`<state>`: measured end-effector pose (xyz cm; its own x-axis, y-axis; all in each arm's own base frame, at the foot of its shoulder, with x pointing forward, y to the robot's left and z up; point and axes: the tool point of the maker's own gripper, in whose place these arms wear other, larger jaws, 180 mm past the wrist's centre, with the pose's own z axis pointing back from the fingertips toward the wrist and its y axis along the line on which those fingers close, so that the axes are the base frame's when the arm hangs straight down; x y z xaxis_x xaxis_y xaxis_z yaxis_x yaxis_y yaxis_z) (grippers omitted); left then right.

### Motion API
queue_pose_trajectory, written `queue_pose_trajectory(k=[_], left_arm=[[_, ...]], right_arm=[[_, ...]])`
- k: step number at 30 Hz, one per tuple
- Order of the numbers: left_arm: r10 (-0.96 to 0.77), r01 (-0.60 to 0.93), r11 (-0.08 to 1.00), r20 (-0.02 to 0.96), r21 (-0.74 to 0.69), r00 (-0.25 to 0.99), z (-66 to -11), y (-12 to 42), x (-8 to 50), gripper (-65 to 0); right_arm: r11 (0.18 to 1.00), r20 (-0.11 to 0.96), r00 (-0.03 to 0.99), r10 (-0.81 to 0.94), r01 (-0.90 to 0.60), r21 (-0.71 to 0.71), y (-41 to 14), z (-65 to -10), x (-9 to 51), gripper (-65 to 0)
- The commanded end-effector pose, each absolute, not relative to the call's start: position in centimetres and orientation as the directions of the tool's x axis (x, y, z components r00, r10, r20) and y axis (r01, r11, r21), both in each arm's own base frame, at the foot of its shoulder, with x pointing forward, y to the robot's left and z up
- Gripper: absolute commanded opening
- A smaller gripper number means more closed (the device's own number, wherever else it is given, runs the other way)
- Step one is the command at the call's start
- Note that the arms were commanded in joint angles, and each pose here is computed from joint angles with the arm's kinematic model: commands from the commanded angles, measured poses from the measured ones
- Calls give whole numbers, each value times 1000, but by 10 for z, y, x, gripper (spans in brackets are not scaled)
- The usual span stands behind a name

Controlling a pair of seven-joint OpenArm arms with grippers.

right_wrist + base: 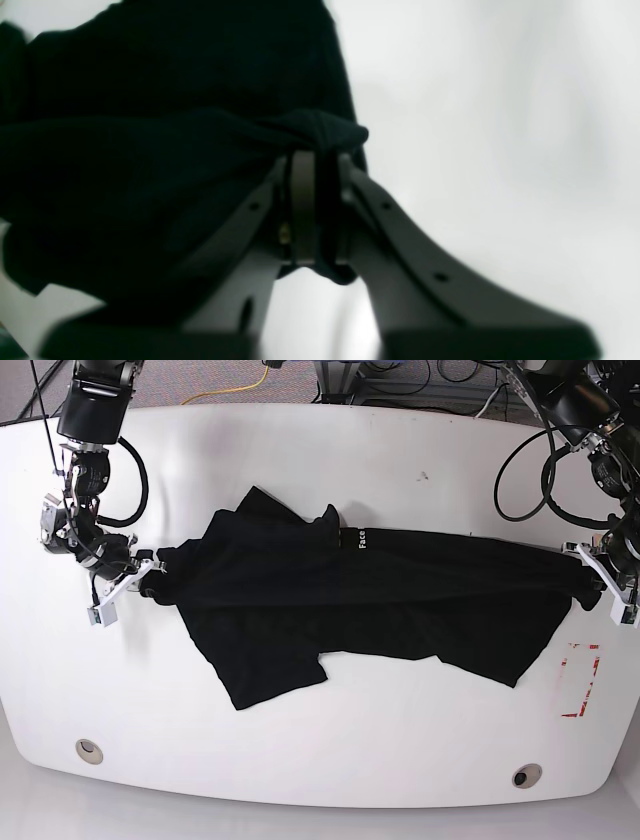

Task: Layout the t-shirt on the table in an organized manner, then fold the t-shirt properly
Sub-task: 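Lay the shirt down, pulling both grippers apart along its edge, then regrasp the shirt edge with the right gripper and hold it taut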

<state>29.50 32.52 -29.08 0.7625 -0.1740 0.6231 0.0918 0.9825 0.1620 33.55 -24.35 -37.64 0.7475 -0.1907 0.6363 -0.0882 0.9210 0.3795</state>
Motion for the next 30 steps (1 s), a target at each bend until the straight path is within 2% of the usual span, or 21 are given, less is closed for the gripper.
queue_pose_trajectory(k=[1,2,3,5,7,9,17,30], left_arm=[[-190,85,978,647,189,738,-277,331,300,-650],[-188,85,978,647,188,739,-278,331,300,-650],[-188,85,979,648,187,738,-278,331,300,-650],[-187,84,979,647,187,739,-278,331,299,-650],[-186,83,979,646,187,740,-278,332,299,-650],[-186,83,979,645,186,741,-279,332,298,-650],[-189,92,979,635,184,749,-283,330,295,-650],[-189,93,979,633,182,751,-284,330,294,-650]], right_arm=[[928,678,709,-194,-91,361,-257,-359,347,-455],[928,677,709,-197,-88,363,-258,-360,346,-382],[927,675,710,-199,-88,365,-258,-360,344,-350],[928,681,704,-201,-87,363,-260,-356,334,-185],[927,692,691,-210,-84,365,-263,-349,323,-81],[927,707,675,-212,-91,365,-265,-339,312,-27],[896,726,629,-279,-102,433,-251,-318,270,-24],[753,562,697,-447,-46,656,-191,-353,215,-24]])
